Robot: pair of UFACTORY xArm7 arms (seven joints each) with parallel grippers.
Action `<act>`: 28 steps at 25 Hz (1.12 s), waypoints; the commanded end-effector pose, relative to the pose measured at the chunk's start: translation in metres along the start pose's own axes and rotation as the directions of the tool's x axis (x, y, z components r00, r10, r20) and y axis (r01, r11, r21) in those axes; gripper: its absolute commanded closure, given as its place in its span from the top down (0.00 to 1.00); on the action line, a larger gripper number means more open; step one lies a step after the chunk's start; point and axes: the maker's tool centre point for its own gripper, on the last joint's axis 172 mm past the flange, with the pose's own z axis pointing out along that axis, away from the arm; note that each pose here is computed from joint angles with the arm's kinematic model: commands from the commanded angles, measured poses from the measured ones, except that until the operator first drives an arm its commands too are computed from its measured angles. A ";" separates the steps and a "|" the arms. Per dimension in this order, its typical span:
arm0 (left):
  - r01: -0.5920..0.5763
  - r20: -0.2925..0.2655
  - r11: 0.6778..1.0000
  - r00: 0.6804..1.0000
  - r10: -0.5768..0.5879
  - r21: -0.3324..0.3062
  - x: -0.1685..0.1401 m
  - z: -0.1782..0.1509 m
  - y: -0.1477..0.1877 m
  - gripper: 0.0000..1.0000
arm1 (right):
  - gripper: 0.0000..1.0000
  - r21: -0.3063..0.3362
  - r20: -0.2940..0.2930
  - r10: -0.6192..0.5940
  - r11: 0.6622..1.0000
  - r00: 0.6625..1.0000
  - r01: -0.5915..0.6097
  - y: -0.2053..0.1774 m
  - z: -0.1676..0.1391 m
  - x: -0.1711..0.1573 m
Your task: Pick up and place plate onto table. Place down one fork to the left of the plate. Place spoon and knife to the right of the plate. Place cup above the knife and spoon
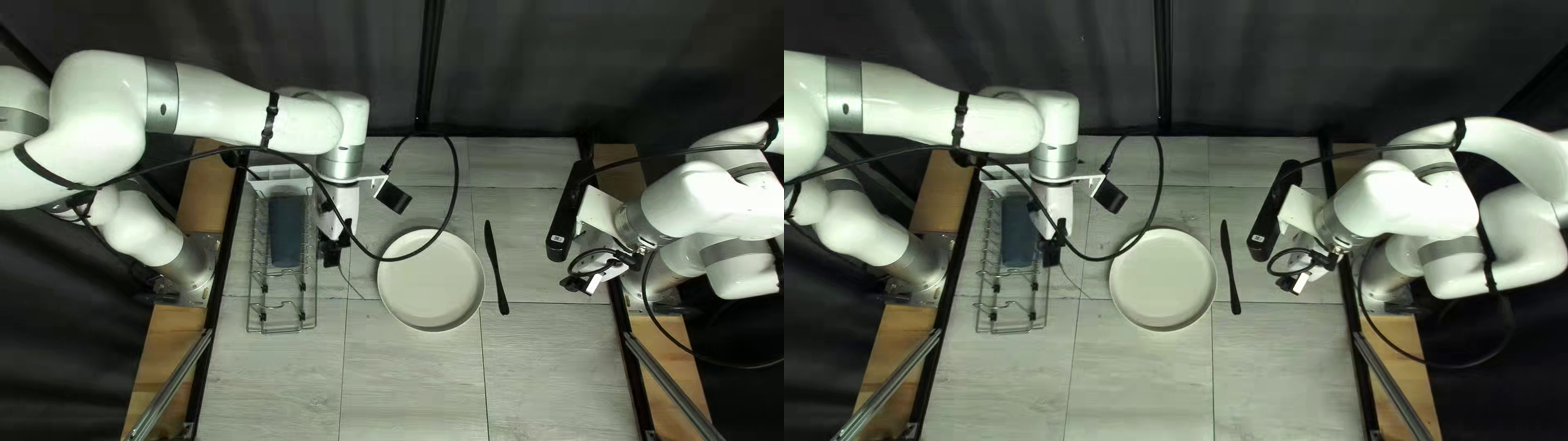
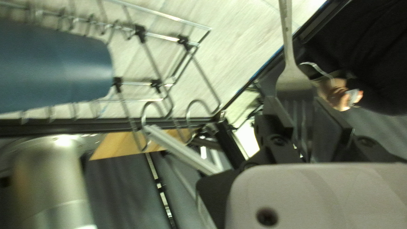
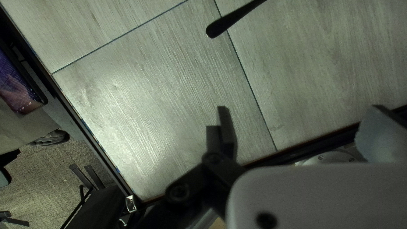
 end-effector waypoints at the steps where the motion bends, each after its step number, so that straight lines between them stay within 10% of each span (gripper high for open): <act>1: -0.003 0.020 1.000 1.000 0.004 -0.006 0.011 0.012 0.011 0.00 | 1.00 0.000 0.000 0.000 1.000 1.000 0.000 0.000 0.000 0.000; 14: -0.025 -0.067 0.999 0.998 0.023 -0.040 0.071 -0.010 0.020 0.00 | 1.00 0.000 0.000 0.000 1.000 1.000 0.000 0.000 0.000 0.000; 28: -0.029 -0.031 0.998 0.999 0.028 -0.049 0.133 0.004 0.027 0.04 | 1.00 0.000 0.000 0.000 1.000 1.000 0.000 0.000 0.000 0.000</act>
